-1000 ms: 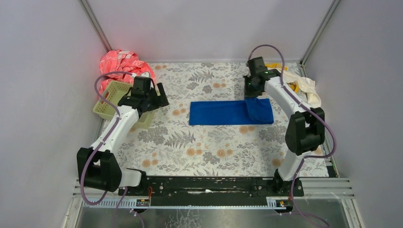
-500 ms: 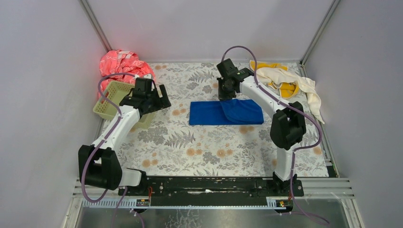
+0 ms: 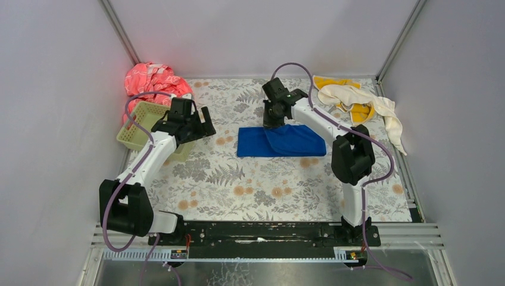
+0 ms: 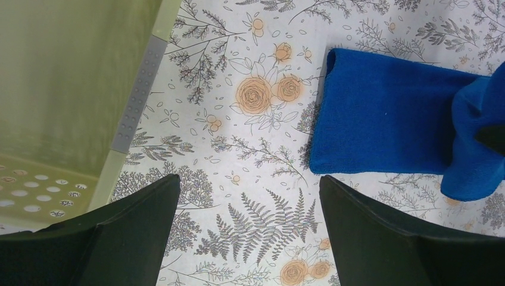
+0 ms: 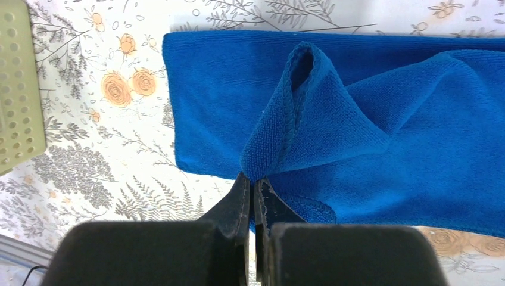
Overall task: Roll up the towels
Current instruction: Fold the towel at the center of the board.
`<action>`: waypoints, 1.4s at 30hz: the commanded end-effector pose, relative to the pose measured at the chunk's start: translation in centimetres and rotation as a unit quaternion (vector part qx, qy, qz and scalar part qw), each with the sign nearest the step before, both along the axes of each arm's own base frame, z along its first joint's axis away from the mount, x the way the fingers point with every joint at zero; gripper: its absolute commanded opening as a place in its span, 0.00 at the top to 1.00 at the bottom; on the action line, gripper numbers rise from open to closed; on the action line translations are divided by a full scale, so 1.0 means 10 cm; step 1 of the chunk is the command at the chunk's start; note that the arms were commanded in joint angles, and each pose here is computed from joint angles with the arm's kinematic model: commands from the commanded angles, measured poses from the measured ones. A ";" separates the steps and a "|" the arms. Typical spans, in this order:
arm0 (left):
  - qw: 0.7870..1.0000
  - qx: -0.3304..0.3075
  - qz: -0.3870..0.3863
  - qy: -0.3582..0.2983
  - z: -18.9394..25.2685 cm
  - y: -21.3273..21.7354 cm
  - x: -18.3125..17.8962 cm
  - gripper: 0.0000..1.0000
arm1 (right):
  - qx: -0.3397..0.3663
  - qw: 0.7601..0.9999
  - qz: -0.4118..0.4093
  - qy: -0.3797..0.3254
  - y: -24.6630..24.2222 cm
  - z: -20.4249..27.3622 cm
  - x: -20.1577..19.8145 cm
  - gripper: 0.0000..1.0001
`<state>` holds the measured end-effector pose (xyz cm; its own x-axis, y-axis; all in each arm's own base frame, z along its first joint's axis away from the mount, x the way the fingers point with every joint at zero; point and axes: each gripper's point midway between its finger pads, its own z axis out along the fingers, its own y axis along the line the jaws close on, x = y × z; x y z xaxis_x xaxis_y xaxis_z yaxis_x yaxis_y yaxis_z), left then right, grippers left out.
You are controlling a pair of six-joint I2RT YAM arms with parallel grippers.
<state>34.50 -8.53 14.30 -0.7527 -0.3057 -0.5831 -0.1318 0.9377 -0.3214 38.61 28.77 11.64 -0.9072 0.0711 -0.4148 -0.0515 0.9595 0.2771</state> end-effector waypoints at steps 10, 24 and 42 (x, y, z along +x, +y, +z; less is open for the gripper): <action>1.000 -0.009 -0.016 -0.013 0.00 -0.11 0.08 0.13 | 0.100 0.995 0.015 -0.006 0.53 0.11 0.04 0.98; 1.000 -0.010 -0.021 -0.005 -0.05 -0.14 0.07 0.12 | 0.140 0.989 0.034 0.037 0.90 -0.42 -0.01 0.76; 0.996 -0.060 -0.068 0.006 -0.03 -0.88 0.09 0.14 | 0.082 0.990 0.083 -0.076 -0.22 0.07 -0.21 0.31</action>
